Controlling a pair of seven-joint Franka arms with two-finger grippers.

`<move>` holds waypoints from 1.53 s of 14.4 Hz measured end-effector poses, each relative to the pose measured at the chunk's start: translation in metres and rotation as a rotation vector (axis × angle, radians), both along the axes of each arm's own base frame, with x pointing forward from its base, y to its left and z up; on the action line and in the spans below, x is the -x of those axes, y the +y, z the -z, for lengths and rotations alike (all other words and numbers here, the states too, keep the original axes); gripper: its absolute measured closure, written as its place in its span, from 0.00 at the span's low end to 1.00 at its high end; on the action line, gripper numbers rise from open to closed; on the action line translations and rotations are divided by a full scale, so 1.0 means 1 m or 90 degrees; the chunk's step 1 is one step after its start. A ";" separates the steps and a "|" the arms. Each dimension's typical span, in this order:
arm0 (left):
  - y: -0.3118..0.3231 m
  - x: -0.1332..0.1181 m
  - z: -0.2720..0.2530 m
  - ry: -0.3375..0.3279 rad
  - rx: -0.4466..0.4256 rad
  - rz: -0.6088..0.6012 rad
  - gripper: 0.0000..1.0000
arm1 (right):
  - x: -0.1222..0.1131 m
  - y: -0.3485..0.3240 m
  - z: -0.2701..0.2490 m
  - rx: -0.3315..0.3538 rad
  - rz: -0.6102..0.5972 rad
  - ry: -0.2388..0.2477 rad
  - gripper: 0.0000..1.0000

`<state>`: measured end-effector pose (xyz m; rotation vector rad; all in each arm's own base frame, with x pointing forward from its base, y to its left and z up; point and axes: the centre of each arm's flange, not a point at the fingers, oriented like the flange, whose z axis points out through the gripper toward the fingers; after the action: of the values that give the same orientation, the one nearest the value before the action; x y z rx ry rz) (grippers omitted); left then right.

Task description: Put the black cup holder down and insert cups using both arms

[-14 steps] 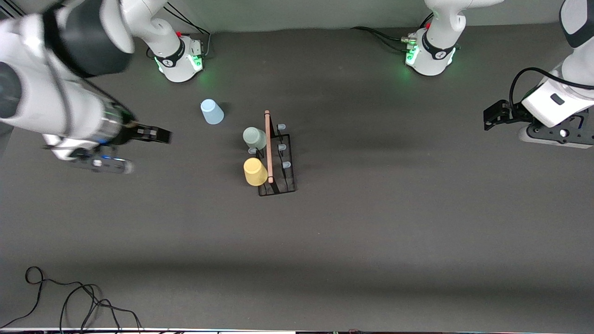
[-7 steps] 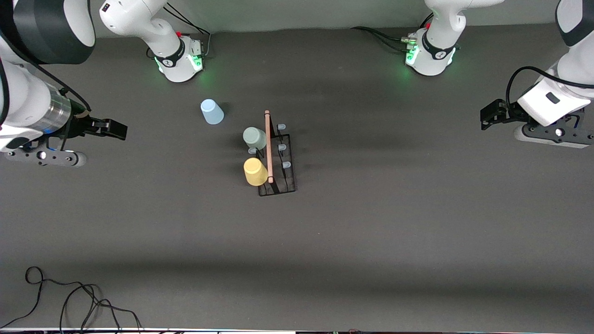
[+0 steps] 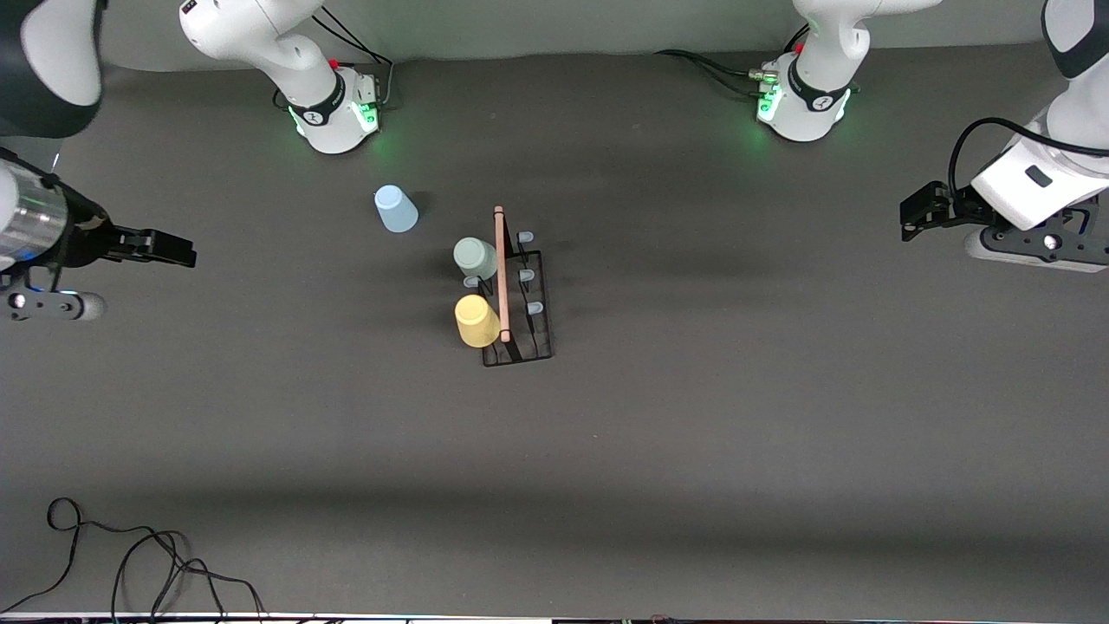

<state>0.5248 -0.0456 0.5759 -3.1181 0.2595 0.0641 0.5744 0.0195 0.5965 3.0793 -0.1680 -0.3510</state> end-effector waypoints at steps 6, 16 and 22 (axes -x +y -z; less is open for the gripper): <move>0.000 0.000 0.000 0.001 0.000 0.000 0.00 | 0.016 -0.017 -0.009 -0.006 -0.012 -0.020 0.00; 0.000 0.000 0.000 0.001 0.000 0.000 0.00 | 0.038 -0.023 -0.002 -0.004 -0.075 -0.064 0.00; 0.000 0.000 0.000 0.001 0.000 0.000 0.00 | 0.038 -0.023 -0.002 -0.004 -0.076 -0.063 0.00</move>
<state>0.5246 -0.0459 0.5759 -3.1178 0.2604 0.0660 0.5365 -0.0033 0.5980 3.0965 0.0146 -0.1937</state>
